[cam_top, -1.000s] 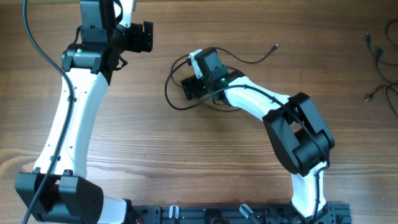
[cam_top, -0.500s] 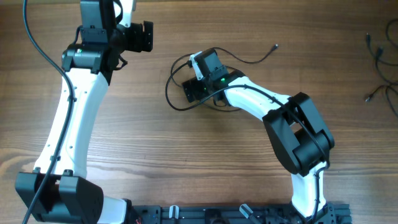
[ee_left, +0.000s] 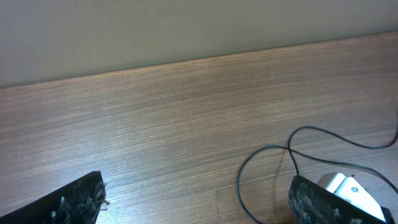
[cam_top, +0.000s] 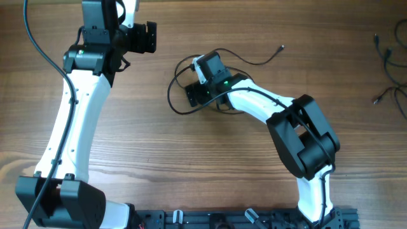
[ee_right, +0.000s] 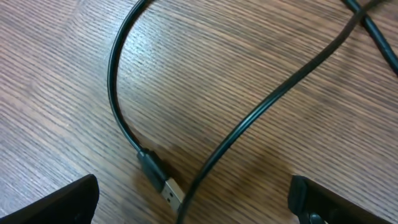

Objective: Untangle cables
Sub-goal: 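Close the right gripper on the black cable near the plug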

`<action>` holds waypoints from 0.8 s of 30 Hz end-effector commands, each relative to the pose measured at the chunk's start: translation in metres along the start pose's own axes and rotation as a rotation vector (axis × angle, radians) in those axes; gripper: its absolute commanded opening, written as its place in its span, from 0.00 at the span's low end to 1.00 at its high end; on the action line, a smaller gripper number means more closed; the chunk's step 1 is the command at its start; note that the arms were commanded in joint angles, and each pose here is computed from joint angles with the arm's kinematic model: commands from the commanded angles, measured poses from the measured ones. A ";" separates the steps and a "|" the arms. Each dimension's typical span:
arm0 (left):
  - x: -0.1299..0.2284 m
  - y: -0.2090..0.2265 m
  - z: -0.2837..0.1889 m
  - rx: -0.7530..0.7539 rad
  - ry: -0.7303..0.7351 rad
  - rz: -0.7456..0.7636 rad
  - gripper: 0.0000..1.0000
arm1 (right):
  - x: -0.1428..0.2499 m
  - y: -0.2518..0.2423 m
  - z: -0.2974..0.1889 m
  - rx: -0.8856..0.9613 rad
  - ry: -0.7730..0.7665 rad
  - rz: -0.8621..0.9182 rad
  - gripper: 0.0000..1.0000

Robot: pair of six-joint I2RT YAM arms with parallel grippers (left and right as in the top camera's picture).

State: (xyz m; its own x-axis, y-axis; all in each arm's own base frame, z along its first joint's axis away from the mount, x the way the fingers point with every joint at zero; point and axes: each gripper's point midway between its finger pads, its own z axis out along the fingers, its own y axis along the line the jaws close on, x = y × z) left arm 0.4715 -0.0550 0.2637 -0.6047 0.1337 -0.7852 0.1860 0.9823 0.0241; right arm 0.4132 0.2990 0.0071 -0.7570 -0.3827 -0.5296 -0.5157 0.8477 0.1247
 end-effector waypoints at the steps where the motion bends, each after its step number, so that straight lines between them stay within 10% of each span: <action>1: -0.010 0.003 -0.016 -0.005 -0.042 -0.012 0.97 | 0.014 0.004 0.012 -0.015 0.041 0.018 1.00; 10: -0.017 0.003 -0.029 -0.008 -0.072 -0.010 0.98 | 0.024 0.004 0.012 -0.012 0.084 0.022 0.89; 14: -0.019 0.003 -0.031 -0.008 -0.077 -0.010 0.98 | 0.044 0.005 0.014 -0.026 0.162 0.030 0.29; 18: -0.019 0.003 -0.032 -0.009 -0.080 -0.010 0.99 | 0.053 0.013 0.012 -0.072 0.200 0.038 0.06; 24: -0.020 0.003 -0.033 -0.008 -0.082 -0.010 0.99 | 0.045 0.020 0.013 -0.104 0.171 0.106 0.05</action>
State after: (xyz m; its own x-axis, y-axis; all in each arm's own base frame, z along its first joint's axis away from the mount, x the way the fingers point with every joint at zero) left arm 0.4628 -0.0542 0.2881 -0.5615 0.1296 -0.8173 0.1846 0.9824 0.0290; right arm 0.3885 0.2998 -0.0004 -0.8176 -0.3856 -0.4276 -0.5038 0.8387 0.2069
